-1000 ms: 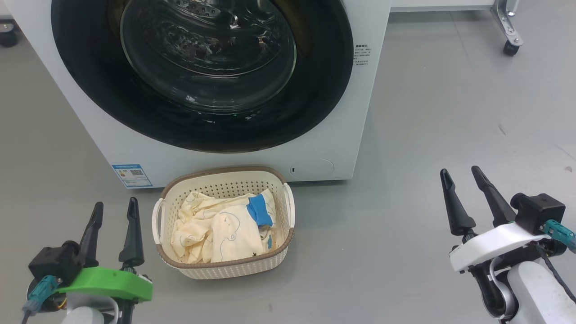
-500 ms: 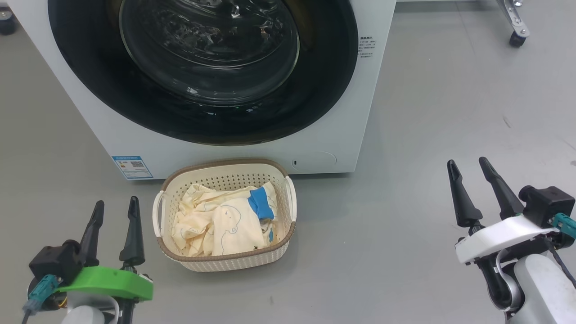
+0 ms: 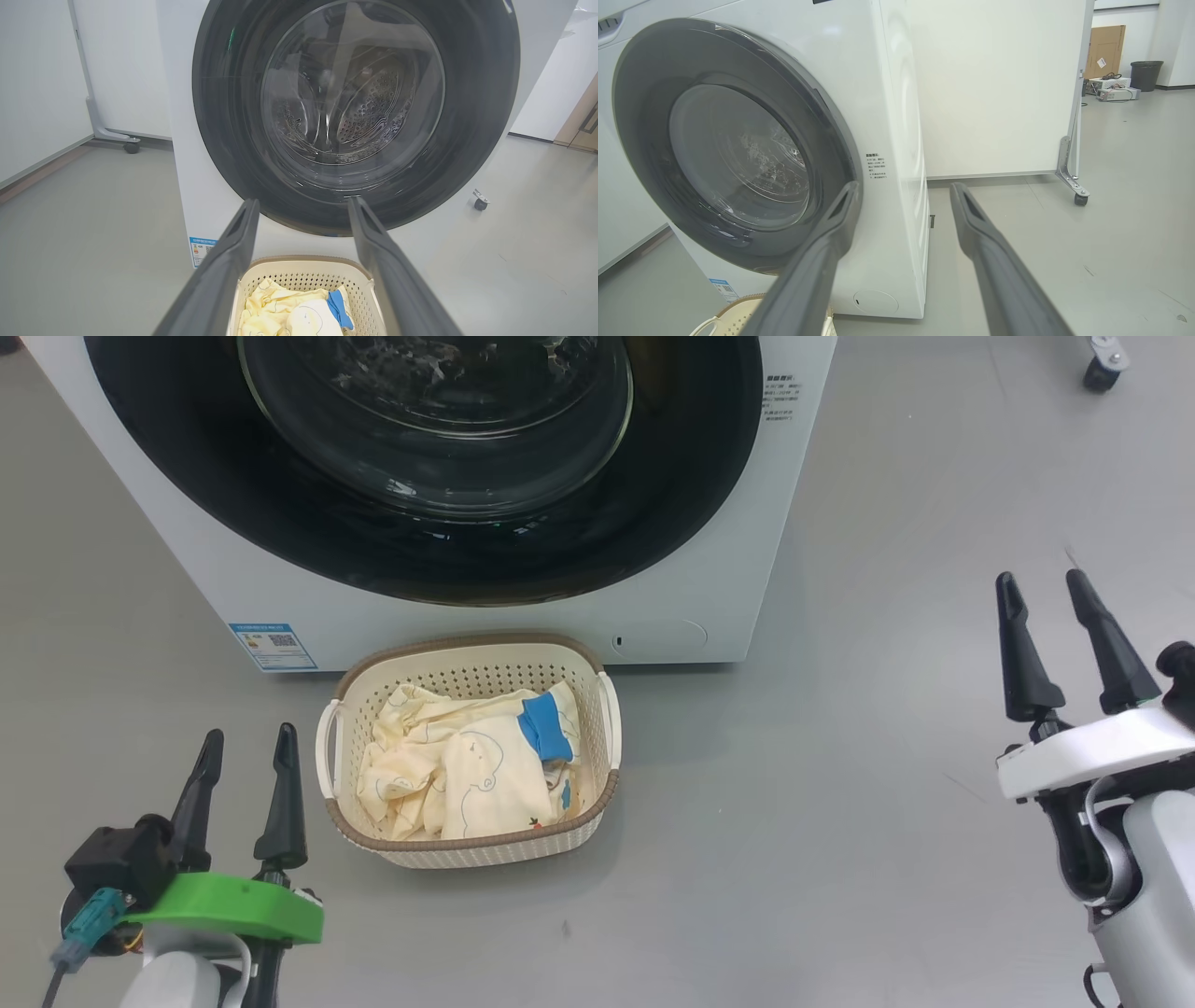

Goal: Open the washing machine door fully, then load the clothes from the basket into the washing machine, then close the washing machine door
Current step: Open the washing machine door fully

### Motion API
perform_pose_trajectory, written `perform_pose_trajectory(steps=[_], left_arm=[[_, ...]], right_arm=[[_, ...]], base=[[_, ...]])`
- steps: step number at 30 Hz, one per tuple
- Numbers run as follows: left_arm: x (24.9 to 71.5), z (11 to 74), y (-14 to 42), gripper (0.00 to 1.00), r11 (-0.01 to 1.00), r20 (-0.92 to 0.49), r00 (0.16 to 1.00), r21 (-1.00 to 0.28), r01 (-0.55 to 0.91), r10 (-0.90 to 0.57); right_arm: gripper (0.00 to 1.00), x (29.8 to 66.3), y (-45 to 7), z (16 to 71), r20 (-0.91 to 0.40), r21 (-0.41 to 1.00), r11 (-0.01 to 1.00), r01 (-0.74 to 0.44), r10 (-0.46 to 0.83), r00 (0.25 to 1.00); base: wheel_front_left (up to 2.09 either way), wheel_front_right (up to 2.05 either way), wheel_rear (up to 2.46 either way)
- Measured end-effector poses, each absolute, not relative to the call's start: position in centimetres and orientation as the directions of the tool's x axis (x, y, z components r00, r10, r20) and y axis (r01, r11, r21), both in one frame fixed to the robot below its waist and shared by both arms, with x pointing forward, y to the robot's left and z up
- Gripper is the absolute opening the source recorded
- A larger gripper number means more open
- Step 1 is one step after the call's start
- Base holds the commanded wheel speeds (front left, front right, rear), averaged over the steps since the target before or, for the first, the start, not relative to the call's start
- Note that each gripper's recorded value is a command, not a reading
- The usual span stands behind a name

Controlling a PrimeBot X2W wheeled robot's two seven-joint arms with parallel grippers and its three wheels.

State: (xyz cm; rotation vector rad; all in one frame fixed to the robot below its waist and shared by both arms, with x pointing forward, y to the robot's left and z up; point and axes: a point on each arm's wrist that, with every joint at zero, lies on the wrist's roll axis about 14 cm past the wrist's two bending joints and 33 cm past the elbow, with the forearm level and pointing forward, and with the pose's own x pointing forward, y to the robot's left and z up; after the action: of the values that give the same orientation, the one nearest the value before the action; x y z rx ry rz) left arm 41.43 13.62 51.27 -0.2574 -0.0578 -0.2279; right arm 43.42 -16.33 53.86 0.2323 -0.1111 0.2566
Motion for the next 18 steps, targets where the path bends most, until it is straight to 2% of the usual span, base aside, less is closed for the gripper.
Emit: perform_pose_trajectory(steps=[3,4,5,6,8,18], left_arm=[[41.7,51.1,13.6,1.00,0.941,0.082,0.971,-0.240,0.237,-0.224],[41.7,51.0,13.5,1.00,0.941,0.080,0.971,-0.239,0.239,-0.226],[41.9,50.9,13.5,1.00,0.941,0.078,0.970,-0.238,0.241,-0.228],[42.0,50.9,13.5,1.00,0.941,0.078,0.970,-0.236,0.242,-0.230],[42.3,50.9,13.6,1.00,0.941,0.078,0.970,-0.235,0.243,-0.231],[43.4,50.7,15.8,1.00,0.956,0.079,0.981,-0.225,0.188,-0.174]], right_arm=[[1.00,44.3,-17.0,54.2,0.149,0.213,0.944,-0.253,0.225,0.963],[0.91,44.6,-17.1,54.3,0.151,0.216,0.944,-0.250,0.221,0.963],[0.62,44.9,-17.3,54.4,0.155,0.218,0.944,-0.246,0.216,0.964],[0.47,45.3,-17.5,54.5,0.159,0.222,0.945,-0.241,0.209,0.965],[0.00,46.0,-17.9,54.8,0.169,0.230,0.944,-0.235,0.199,0.965],[0.00,49.6,-18.1,55.4,0.200,0.348,0.910,-0.227,0.164,0.966]], base=[[0.00,0.00,0.00],[0.00,0.00,0.00],[0.00,0.00,0.00],[0.00,0.00,0.00],[0.00,0.00,0.00],[0.00,0.00,0.00]])
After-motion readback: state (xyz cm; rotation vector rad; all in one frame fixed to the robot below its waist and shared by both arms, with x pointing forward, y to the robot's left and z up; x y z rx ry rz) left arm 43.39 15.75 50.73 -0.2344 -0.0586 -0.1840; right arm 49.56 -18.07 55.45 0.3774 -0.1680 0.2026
